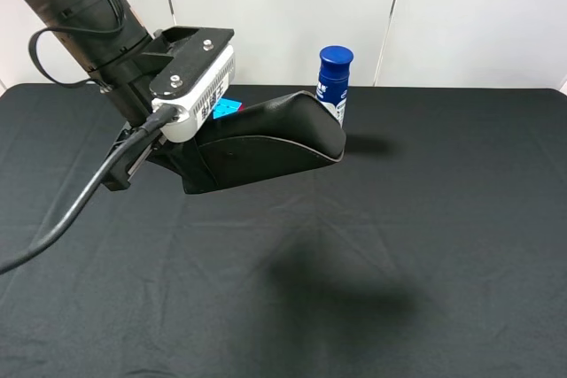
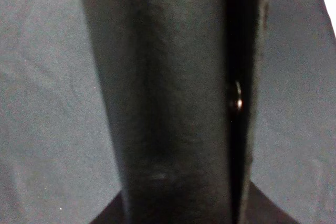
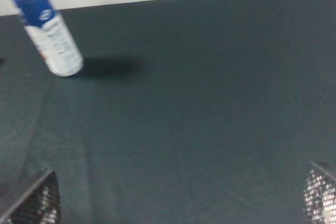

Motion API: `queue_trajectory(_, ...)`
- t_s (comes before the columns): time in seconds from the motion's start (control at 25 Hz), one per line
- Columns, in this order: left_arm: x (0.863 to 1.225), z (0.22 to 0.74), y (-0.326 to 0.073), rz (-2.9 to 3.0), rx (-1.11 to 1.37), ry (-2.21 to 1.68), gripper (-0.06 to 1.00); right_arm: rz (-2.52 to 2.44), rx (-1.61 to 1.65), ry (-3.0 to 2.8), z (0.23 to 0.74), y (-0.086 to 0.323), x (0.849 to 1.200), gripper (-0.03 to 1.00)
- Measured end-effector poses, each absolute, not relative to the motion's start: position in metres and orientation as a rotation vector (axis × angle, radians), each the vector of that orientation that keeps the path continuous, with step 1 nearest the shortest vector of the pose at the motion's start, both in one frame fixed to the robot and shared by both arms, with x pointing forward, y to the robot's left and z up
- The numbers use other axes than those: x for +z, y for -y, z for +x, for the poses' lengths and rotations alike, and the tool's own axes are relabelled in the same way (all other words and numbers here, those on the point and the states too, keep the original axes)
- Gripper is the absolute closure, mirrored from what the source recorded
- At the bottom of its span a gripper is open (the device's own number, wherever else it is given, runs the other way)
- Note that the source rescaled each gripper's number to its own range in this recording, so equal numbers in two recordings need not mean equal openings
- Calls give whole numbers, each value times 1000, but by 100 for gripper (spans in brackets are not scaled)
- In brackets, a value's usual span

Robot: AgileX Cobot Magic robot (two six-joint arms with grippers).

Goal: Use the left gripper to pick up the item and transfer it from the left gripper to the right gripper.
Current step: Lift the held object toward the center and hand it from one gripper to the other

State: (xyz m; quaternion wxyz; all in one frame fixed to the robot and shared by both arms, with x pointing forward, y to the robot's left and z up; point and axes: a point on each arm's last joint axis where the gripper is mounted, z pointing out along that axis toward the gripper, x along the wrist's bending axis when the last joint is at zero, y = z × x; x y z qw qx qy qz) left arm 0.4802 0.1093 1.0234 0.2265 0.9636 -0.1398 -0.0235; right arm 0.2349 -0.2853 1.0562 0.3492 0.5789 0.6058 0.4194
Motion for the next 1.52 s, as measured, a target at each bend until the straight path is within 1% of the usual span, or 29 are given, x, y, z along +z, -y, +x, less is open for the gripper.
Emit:
queue_trajectory(0.2, 1023, 480, -109, 2656, -65, 385, 94, 1490, 1159, -1695, 251, 275, 1065, -3)
queue_trajectory(0.36, 1023, 481, -109, 2655, -58, 384, 94, 1420, 1192, -1817, 278, 269, 1080, -3)
queue_trajectory(0.52, 1023, 481, -109, 2655, -54, 382, 94, 1267, 1265, -1991, 306, 258, 1085, -3)
queue_trajectory(0.64, 1023, 481, -109, 2655, -54, 382, 94, 1096, 1333, -2090, 321, 247, 1086, -3)
queue_trajectory(0.84, 1023, 481, -109, 2655, -53, 382, 94, 822, 1338, -2205, 342, 228, 1083, -3)
queue_trajectory(1.0, 1023, 482, -109, 2653, -44, 379, 94, 710, 1326, -2268, 357, 211, 1079, -3)
queue_trajectory(1.28, 1024, 483, -108, 2651, -20, 373, 94, 547, 1332, -2383, 380, 173, 1086, -3)
queue_trajectory(1.52, 1024, 485, -108, 2649, 1, 368, 94, 406, 1295, -2437, 398, 145, 1085, -3)
